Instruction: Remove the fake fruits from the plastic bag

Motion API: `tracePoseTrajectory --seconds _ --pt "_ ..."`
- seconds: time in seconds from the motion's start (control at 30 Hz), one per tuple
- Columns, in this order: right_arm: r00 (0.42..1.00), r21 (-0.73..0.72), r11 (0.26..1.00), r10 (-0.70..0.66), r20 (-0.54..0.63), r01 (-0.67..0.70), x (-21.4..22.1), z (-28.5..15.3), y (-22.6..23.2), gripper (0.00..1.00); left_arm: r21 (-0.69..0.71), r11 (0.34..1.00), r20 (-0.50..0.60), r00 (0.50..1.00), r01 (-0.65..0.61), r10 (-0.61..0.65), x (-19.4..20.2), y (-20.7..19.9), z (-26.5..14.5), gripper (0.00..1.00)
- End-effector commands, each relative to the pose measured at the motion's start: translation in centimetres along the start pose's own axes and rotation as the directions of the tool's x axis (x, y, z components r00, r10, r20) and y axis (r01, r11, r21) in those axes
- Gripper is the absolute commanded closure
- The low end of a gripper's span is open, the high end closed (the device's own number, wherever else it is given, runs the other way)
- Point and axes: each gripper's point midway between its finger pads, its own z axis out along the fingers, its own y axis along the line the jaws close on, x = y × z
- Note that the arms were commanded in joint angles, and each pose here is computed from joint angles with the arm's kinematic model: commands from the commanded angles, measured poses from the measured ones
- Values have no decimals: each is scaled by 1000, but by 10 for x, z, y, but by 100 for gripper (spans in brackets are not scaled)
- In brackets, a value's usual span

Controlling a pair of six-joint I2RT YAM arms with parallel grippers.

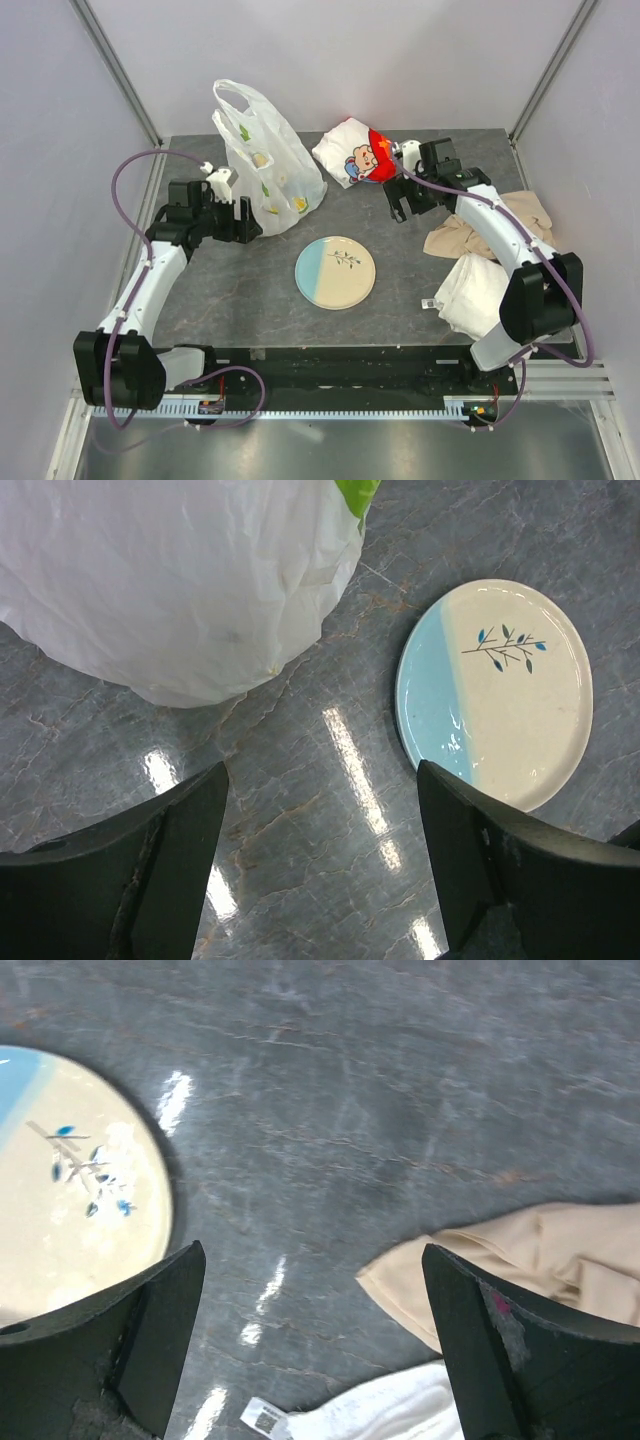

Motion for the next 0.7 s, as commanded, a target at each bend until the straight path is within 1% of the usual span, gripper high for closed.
tracePoseTrajectory --seconds 0.0,0.03,0.1,0.13,0.17,0.23,0.37,0.4,0.43,0.47,0.5,0.53,0.6,0.67 --pt "998 -163 986 -26 66 36 -19 -7 29 2 7 998 71 995 -69 68 -18 -5 -12 15" --pt "999 -182 983 -31 42 38 -9 -7 33 2 26 999 77 996 -47 45 -21 -9 -13 15" --pt "998 -273 960 -43 48 54 0 -15 51 9 54 998 87 996 -33 29 -25 -15 -15 15" --pt "999 -320 946 -51 3 49 22 -12 59 13 77 997 96 995 -6 -1 -27 -21 -16 15" --pt "999 -352 935 -53 -8 46 29 -15 67 14 78 997 107 994 3 -11 -29 -22 -17 15" --pt "996 -422 906 -47 -74 11 51 -15 83 16 84 996 145 989 3 -15 -34 -26 -25 15" --pt "986 -508 860 -44 -161 -45 75 0 105 17 90 996 162 987 -24 10 -31 -30 -33 15" --pt "983 -522 851 -43 -179 -57 77 5 110 18 87 996 164 986 -32 17 -30 -30 -34 15" --pt "980 -540 838 -38 -197 -76 79 10 114 23 79 996 170 985 -36 22 -29 -27 -35 15" --pt "968 -538 833 -15 -250 -126 86 21 118 23 75 997 188 982 -35 21 -30 -26 -40 15" --pt "965 -533 833 6 -260 -149 84 26 119 24 73 997 201 980 -23 8 -32 -23 -43 15" --pt "969 -522 840 19 -245 -148 80 34 117 24 51 998 212 977 23 -33 -33 -12 -47 15" --pt "969 -505 849 27 -247 -153 78 46 117 25 40 998 210 976 49 -57 -31 -6 -48 15" --pt "961 -469 868 30 -276 -162 82 65 113 26 47 997 210 975 59 -67 -28 -4 -47 16"
